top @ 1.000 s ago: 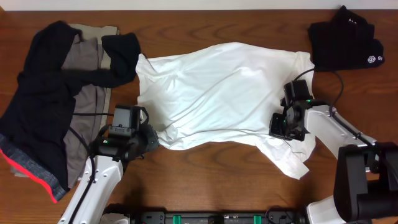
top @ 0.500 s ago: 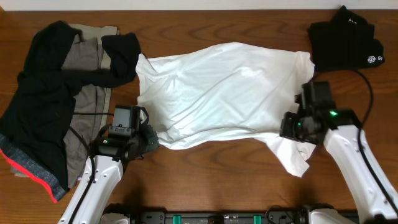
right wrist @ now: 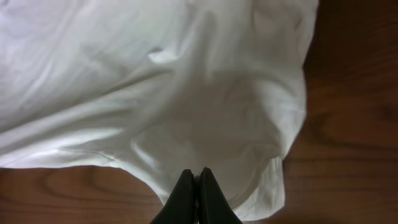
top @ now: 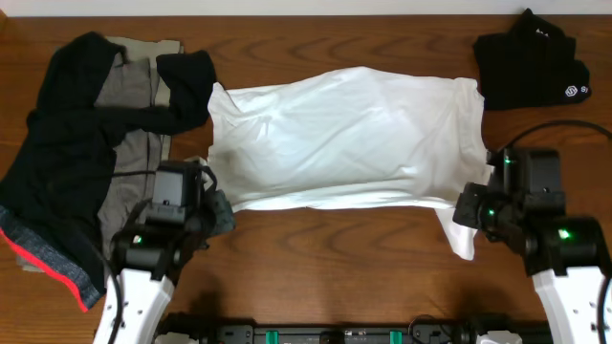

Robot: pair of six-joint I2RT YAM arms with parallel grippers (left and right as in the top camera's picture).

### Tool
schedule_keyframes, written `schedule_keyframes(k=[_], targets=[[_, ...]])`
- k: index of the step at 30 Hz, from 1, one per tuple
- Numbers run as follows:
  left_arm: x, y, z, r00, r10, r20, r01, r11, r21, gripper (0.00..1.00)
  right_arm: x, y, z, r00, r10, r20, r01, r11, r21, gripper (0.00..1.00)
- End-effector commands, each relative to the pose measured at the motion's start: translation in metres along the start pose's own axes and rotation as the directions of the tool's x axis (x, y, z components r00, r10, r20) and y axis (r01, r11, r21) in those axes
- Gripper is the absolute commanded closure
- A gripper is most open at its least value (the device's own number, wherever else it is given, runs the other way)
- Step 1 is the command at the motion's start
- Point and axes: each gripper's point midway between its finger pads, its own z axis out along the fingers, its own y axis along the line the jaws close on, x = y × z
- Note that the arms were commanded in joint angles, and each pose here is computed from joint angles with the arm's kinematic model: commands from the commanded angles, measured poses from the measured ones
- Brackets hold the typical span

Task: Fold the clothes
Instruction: 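Fold the bottom hem up toward the collar with both grippers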

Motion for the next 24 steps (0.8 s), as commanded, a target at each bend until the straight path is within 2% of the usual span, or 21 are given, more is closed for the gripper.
schedule_keyframes(k=[1, 14, 19, 24], targets=[[-0.003, 0.001, -0.016, 0.999, 0.002, 0.043, -0.002, 1.000, -0.002, 0.94, -0.007, -0.003, -0.015, 0.999, -0.015, 0.044, 0.014, 1.000, 0.017, 0.99], [0.003, 0.004, -0.038, 0.994, 0.004, 0.106, -0.007, 1.000, 0.020, 0.94, -0.007, -0.003, -0.039, 0.997, -0.020, 0.081, 0.019, 1.000, 0.018, 0.99], [-0.014, 0.013, -0.028, 0.990, 0.007, 0.140, 0.002, 0.998, -0.058, 0.94, -0.031, 0.002, -0.023, 0.992, -0.061, 0.110, 0.059, 0.998, 0.023, 0.99], [-0.023, 0.013, -0.004, 0.995, 0.017, 0.100, -0.007, 0.995, -0.100, 0.94, -0.044, 0.003, 0.012, 0.996, -0.081, 0.044, 0.079, 0.996, 0.045, 0.99]])
